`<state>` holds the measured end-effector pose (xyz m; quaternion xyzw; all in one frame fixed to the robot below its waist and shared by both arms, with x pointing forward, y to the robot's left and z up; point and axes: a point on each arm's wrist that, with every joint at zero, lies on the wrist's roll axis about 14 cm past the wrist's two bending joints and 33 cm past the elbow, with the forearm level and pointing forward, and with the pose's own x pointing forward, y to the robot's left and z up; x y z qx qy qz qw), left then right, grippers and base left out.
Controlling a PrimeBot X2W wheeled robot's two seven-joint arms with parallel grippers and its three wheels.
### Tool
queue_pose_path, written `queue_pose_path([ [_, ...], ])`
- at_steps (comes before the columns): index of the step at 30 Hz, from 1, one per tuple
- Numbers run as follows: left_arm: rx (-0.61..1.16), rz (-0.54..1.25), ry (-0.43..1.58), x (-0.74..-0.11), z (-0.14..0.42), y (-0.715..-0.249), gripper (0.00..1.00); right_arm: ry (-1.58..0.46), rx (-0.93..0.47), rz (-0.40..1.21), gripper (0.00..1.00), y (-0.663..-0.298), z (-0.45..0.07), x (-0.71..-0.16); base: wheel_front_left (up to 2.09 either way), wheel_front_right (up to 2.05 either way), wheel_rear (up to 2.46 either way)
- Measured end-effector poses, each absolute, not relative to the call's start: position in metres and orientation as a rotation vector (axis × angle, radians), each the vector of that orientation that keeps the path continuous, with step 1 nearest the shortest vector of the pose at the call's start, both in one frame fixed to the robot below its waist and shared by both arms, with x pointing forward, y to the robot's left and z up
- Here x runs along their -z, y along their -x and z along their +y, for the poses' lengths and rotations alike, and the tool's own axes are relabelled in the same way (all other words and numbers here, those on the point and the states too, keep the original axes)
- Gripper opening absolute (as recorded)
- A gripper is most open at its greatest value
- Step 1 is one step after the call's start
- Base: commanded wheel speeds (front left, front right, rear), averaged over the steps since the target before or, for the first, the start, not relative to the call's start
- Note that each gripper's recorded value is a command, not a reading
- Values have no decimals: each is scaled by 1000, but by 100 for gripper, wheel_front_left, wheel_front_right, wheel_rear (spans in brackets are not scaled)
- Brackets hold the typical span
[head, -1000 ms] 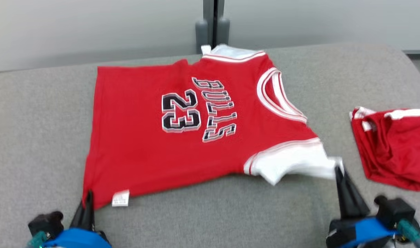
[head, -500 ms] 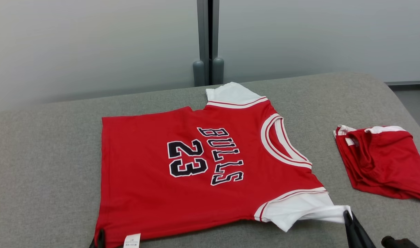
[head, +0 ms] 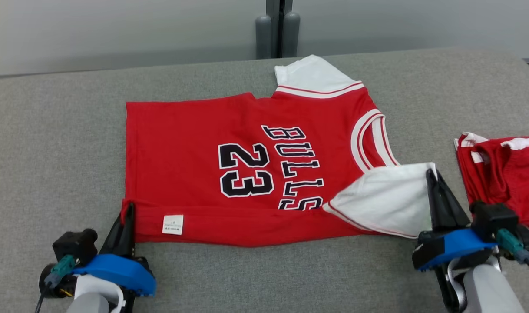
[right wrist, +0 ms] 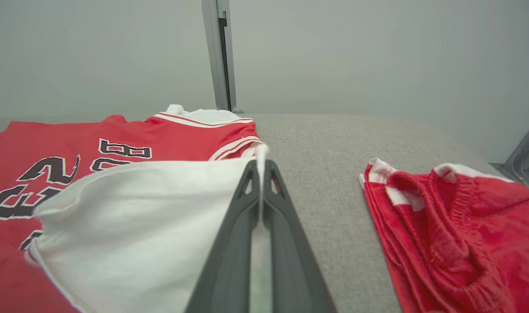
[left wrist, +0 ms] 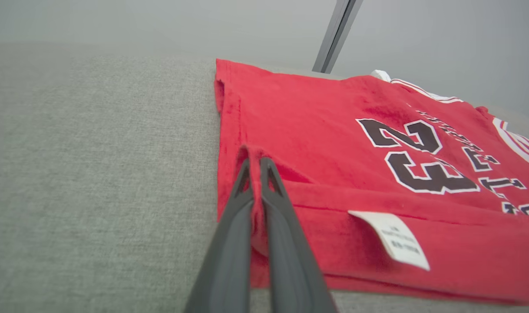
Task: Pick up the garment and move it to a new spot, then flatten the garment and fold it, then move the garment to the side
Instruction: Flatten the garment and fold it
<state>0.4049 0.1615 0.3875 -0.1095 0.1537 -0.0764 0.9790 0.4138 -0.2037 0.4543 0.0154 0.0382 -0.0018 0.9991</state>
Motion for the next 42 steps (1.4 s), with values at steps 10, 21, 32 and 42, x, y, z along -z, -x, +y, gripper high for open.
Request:
queue_pose_path([
  [10, 184, 333, 204, -380, 162, -433, 0, 36, -3, 55, 0, -476, -204, -461, 0, 0, 0],
  [21, 169, 311, 257, -385, 163, -445, 100, 62, 11, 73, 100, -501, -208, -456, 0, 0, 0],
  [32, 126, 400, 304, -358, 167, -407, 100, -5, 72, 115, 100, -463, -227, -439, 0, 0, 0],
  [42, 183, 504, 274, -332, 155, -397, 0, -77, 60, 283, 100, -429, -216, -387, 0, 0, 0],
])
